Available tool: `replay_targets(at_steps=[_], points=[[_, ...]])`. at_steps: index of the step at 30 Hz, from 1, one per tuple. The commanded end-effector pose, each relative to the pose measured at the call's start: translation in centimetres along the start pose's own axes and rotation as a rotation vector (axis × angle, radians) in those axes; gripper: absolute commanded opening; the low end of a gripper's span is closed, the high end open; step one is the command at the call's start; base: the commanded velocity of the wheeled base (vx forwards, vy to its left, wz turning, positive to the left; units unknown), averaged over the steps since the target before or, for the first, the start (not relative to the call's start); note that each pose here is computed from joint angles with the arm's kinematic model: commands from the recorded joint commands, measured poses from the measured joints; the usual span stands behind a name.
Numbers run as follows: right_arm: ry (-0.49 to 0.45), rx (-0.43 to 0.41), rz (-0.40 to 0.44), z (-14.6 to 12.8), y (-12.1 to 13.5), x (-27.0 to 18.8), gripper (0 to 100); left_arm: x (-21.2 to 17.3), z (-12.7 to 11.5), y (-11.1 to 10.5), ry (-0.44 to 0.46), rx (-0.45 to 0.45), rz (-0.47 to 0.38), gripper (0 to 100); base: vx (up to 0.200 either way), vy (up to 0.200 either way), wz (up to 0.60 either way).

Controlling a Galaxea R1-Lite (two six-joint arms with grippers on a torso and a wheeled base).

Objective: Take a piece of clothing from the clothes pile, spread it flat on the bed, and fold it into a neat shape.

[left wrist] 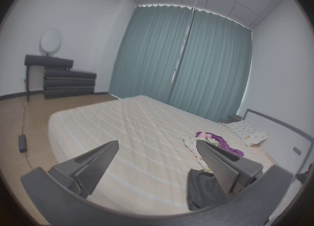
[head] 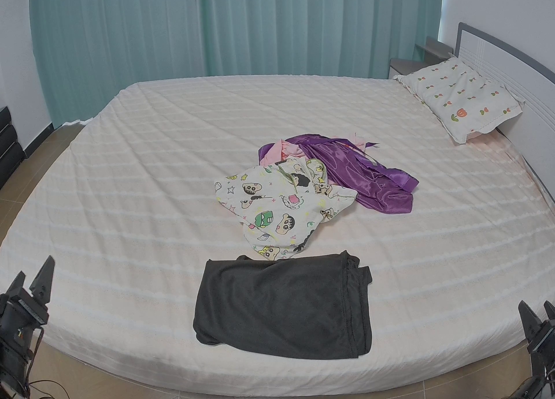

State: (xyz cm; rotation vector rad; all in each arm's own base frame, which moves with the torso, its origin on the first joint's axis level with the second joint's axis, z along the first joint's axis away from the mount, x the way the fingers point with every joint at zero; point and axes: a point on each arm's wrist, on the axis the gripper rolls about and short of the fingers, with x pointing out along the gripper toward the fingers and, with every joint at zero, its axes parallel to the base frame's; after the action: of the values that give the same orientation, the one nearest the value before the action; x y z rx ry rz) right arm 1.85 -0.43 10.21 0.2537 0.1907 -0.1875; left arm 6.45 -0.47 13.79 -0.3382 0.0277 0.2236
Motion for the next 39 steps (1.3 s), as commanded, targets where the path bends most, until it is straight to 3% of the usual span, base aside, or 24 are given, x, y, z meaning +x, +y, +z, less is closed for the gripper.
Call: replay_targets(at_steps=[1,6,10,15,18,20,22,26,32,33,39], points=[[-0.159,-0.057,-0.051,-2.3,-1.4,-3.0,100,-5.0,-0.3,3.0,-0.222,0.083,0.145,100,0.000,0.000,0.00],[-0.205,-0.109,-0.083,-2.6,-1.5,-3.7,100,-6.5,-1.4,3.8,-0.263,0.155,0.303,100,0.000,0.000,0.00],[-0.228,-0.111,-0.042,-2.6,-1.5,-3.9,100,-7.8,-2.8,4.5,-0.280,0.206,0.288,100,0.000,0.000,0.00],[-0.227,-0.106,-0.034,-2.7,-1.5,-3.8,100,-8.1,-4.5,5.2,-0.186,0.282,0.248,100,0.000,0.000,0.00],[-0.218,-0.109,-0.010,-2.7,-1.4,-3.8,100,-8.0,-4.7,4.9,-0.154,0.290,0.122,100,0.000,0.000,0.00],[-0.215,-0.113,0.011,-2.7,-1.4,-3.8,100,-8.0,-4.7,4.9,-0.148,0.293,0.095,100,0.000,0.000,0.00],[-0.201,-0.124,0.085,-2.7,-1.2,-3.8,100,-8.0,-4.8,4.7,-0.128,0.290,0.010,100,0.000,0.000,0.00],[-0.202,-0.141,0.109,-2.7,-1.2,-3.8,100,-8.0,-4.9,4.5,-0.107,0.300,-0.095,100,0.000,0.000,0.00],[-0.206,-0.266,0.054,-2.7,-1.3,-3.8,100,-8.0,-5.0,4.3,-0.085,0.334,-0.197,100,0.000,0.000,0.00],[-0.206,-0.278,0.057,-2.7,-1.2,-3.9,100,-8.0,-5.4,4.4,-0.047,0.356,-0.215,100,0.000,0.000,0.00],[-0.203,-0.277,0.045,-2.7,-1.3,-3.8,100,-8.0,-5.6,4.4,-0.023,0.347,-0.221,100,0.000,0.000,0.00]])
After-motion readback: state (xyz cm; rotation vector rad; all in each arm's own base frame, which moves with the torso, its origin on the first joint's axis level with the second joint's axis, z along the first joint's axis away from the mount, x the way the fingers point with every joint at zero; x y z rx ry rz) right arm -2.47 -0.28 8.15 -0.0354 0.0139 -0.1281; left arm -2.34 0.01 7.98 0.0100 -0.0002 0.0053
